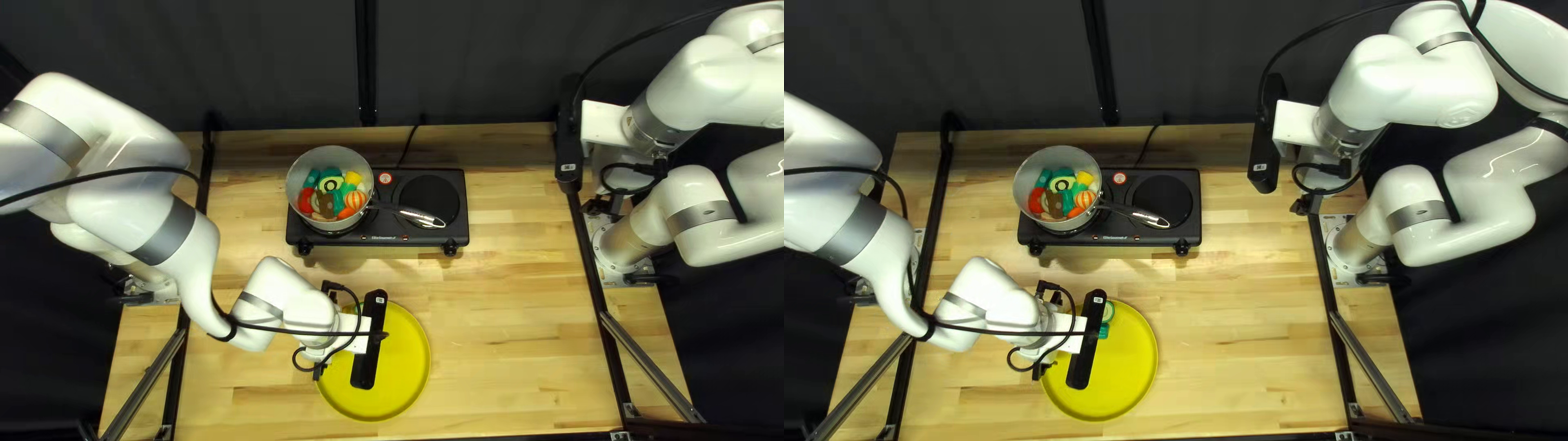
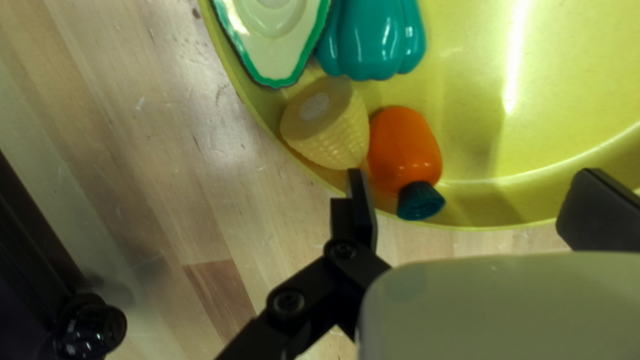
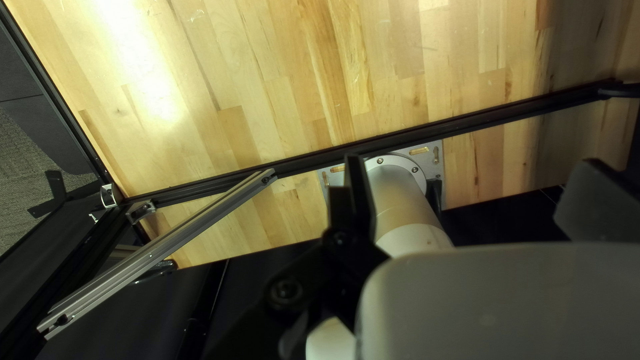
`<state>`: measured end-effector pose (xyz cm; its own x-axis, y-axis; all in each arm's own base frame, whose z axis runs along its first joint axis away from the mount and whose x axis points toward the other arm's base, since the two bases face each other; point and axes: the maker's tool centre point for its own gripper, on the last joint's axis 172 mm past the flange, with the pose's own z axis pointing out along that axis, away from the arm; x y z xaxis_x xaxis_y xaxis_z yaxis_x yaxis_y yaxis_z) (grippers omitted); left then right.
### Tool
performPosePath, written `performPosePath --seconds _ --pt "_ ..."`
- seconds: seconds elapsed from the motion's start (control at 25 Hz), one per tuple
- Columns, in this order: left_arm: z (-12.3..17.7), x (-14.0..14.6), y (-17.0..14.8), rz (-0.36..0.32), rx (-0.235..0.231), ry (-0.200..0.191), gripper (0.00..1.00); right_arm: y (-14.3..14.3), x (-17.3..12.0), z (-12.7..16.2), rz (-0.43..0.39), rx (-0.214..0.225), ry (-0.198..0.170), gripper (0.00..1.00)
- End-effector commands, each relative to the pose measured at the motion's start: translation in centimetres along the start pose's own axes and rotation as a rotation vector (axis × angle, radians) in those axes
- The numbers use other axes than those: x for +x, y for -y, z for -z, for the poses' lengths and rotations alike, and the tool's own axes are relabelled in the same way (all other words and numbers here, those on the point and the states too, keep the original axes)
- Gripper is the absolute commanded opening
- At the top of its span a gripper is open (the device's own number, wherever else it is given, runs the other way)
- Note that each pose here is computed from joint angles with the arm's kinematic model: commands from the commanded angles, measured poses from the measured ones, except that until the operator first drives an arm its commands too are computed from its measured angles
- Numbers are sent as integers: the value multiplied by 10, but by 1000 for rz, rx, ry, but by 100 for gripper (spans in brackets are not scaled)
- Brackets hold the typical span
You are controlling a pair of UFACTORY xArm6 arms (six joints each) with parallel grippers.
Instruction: Pick up a pot and place it onto the stove surface, add food to pot
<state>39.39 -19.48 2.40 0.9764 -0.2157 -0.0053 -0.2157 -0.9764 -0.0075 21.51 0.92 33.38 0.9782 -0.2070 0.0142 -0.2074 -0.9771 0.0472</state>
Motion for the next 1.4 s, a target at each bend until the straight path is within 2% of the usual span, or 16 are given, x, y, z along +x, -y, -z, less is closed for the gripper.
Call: performPosePath --seconds 0.04,0.28,0.44,0.68,0.84,1.04,1.4 --pt "-7 5 -9 -2 -9 -3 100 0 0 0 0 0 0 100" --pt "0 16 -48 -8 -16 -7 100 0 0 0 0 0 0 100" --pt "0 16 -61 -7 -13 2 100 0 0 0 0 0 0 100" --pt "11 6 -49 1 25 27 100 0 0 0 0 0 0 100" --pt "6 -2 -36 -3 39 38 100 0 0 0 0 0 0 100" --pt "-1 -7 -22 -71 34 24 100 0 0 0 0 0 0 100" --pt "-4 -2 -30 -153 4 -23 100 0 0 0 0 0 0 100"
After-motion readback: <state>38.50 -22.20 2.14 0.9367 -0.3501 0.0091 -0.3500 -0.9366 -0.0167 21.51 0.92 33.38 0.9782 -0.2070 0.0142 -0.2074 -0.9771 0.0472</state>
